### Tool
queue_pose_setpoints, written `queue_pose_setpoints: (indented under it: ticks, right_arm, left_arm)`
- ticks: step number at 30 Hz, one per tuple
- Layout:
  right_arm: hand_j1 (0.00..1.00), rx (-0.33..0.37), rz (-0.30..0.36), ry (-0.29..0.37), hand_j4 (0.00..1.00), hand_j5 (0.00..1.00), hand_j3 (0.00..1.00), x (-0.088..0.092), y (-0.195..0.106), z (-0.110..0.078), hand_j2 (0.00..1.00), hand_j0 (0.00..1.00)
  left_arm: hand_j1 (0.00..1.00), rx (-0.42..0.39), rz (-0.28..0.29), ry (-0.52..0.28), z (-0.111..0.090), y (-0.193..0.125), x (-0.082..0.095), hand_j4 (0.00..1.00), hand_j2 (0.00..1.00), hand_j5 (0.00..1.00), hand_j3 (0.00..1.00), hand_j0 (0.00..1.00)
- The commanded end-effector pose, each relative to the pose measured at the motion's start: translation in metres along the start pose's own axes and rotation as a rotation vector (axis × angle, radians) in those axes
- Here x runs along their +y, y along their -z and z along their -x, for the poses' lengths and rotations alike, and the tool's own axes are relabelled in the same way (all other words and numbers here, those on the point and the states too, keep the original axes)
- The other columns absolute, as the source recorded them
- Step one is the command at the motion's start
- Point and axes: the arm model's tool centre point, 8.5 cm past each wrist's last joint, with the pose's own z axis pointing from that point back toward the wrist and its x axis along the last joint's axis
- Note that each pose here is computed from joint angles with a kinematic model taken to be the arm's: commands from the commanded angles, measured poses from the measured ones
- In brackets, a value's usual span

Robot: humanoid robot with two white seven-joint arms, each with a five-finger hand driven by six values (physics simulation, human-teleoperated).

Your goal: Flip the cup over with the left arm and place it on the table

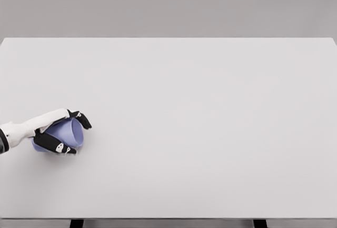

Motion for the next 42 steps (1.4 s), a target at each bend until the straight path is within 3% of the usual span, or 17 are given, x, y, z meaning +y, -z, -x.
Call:
queue_pose_setpoints:
  ticks: [1,8,13,14,18,19,21,23,28,35,42]
  right_arm:
    - [1.00,0.000,0.000,0.000,1.00,1.00,1.00,0.000,0.000,0.000,1.00,1.00]
    - [1.00,0.000,0.000,0.000,1.00,1.00,1.00,0.000,0.000,0.000,1.00,1.00]
    - [1.00,0.000,0.000,0.000,1.00,1.00,1.00,0.000,0.000,0.000,1.00,1.00]
    - [1.00,0.000,0.000,0.000,1.00,1.00,1.00,0.000,0.000,0.000,1.00,1.00]
    - [1.00,0.000,0.000,0.000,1.00,1.00,1.00,0.000,0.000,0.000,1.00,1.00]
    - [1.00,0.000,0.000,0.000,1.00,1.00,1.00,0.000,0.000,0.000,1.00,1.00]
    - [1.00,0.000,0.000,0.000,1.00,1.00,1.00,0.000,0.000,0.000,1.00,1.00]
    - [1.00,0.000,0.000,0.000,1.00,1.00,1.00,0.000,0.000,0.000,1.00,1.00]
    - [1.00,0.000,-0.001,0.000,1.00,1.00,1.00,0.000,0.000,0.000,1.00,1.00]
    - [1.00,0.000,0.000,0.000,1.00,1.00,1.00,0.000,0.000,0.000,1.00,1.00]
    - [1.00,0.000,0.000,0.000,1.00,1.00,1.00,0.000,0.000,0.000,1.00,1.00]
  left_arm:
    - [0.48,-0.003,-0.005,0.001,0.000,0.000,0.001,0.48,0.48,0.48,0.48,0.48]
    - [0.51,-0.225,-0.025,-0.090,-0.017,-0.008,0.010,0.51,0.51,0.51,0.51,0.51]
    - [0.51,-0.375,0.035,-0.166,-0.023,-0.020,0.015,0.51,0.51,0.51,0.51,0.51]
    - [0.52,-0.384,0.026,-0.177,-0.021,-0.021,0.016,0.52,0.52,0.52,0.52,0.52]
    - [0.53,-0.527,-0.072,-0.250,-0.021,-0.028,0.032,0.53,0.53,0.53,0.53,0.53]
    - [0.53,-0.561,-0.110,-0.304,-0.020,-0.024,0.038,0.53,0.53,0.53,0.53,0.53]
    - [0.53,-0.649,-0.188,-0.419,-0.018,-0.002,0.048,0.53,0.53,0.53,0.53,0.53]
    - [0.54,-0.712,-0.214,-0.516,-0.019,0.030,0.050,0.54,0.54,0.54,0.54,0.54]
    - [0.55,-0.796,-0.220,-0.635,-0.032,0.087,0.034,0.55,0.55,0.55,0.55,0.55]
    - [0.58,-0.895,-0.215,-0.697,-0.058,0.117,0.016,0.58,0.58,0.58,0.58,0.58]
    - [0.63,-0.922,-0.221,-0.712,-0.066,0.141,-0.009,0.63,0.63,0.63,0.63,0.63]
